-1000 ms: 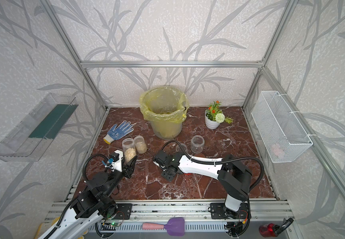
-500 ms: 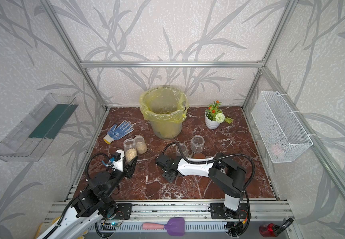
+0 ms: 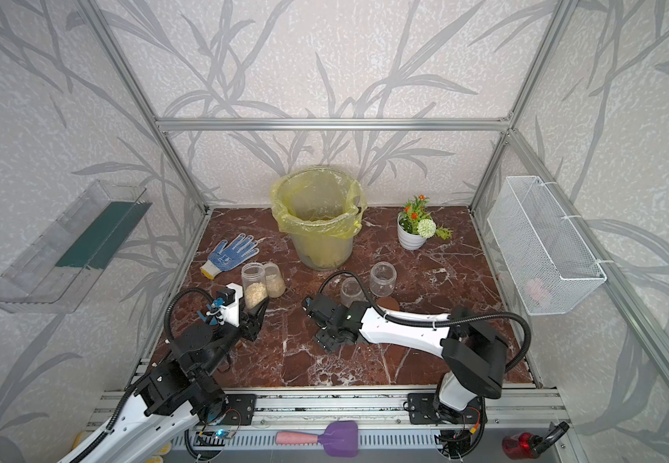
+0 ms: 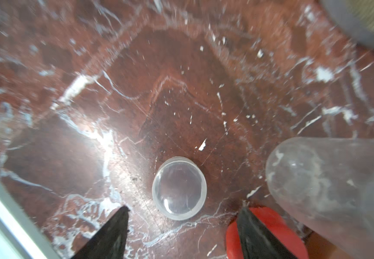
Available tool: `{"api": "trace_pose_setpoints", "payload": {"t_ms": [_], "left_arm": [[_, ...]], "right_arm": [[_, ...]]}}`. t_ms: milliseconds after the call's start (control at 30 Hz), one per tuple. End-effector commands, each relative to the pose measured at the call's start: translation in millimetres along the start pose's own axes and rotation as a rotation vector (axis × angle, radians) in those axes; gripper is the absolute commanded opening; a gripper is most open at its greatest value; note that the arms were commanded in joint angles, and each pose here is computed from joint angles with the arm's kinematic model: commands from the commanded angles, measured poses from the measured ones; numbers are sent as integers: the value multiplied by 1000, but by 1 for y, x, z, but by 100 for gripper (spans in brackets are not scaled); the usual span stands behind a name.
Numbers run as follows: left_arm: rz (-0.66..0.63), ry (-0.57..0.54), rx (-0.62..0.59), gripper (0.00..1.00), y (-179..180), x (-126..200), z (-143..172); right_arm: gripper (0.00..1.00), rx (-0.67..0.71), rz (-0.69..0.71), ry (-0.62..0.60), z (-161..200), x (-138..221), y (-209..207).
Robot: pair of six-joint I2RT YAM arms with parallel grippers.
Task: Empty expired oatmeal from jars
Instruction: Place the lid at the center of the board, then pour the expired oatmeal into the trash bin.
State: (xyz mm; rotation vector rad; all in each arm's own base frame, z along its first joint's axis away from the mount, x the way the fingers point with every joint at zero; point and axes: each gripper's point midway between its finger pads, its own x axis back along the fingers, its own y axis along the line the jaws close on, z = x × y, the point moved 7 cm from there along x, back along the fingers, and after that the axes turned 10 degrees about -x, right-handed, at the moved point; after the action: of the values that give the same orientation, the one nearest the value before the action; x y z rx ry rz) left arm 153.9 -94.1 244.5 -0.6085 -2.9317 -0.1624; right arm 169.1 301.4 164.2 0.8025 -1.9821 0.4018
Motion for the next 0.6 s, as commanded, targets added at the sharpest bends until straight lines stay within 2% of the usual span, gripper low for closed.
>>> {"api": "trace_pose_setpoints", "payload": {"t_ms": [0,267,400,567], "left_arm": [[19,-65,17,0,0,2,-34],[103,-9,-66,0,-14,-18,-88],[163,35,-132,0,-25,-35,-114],[201,75,-169,0,-36,-60,-133]], "right_arm": [[76,-1,-29,-99,-21,47,3],[73,-130,-130,-273,-43,143,-3],[77,-253,-224,-448,-60,192,-9],[83,-446,-371,-578,-87,229,-40]]}}
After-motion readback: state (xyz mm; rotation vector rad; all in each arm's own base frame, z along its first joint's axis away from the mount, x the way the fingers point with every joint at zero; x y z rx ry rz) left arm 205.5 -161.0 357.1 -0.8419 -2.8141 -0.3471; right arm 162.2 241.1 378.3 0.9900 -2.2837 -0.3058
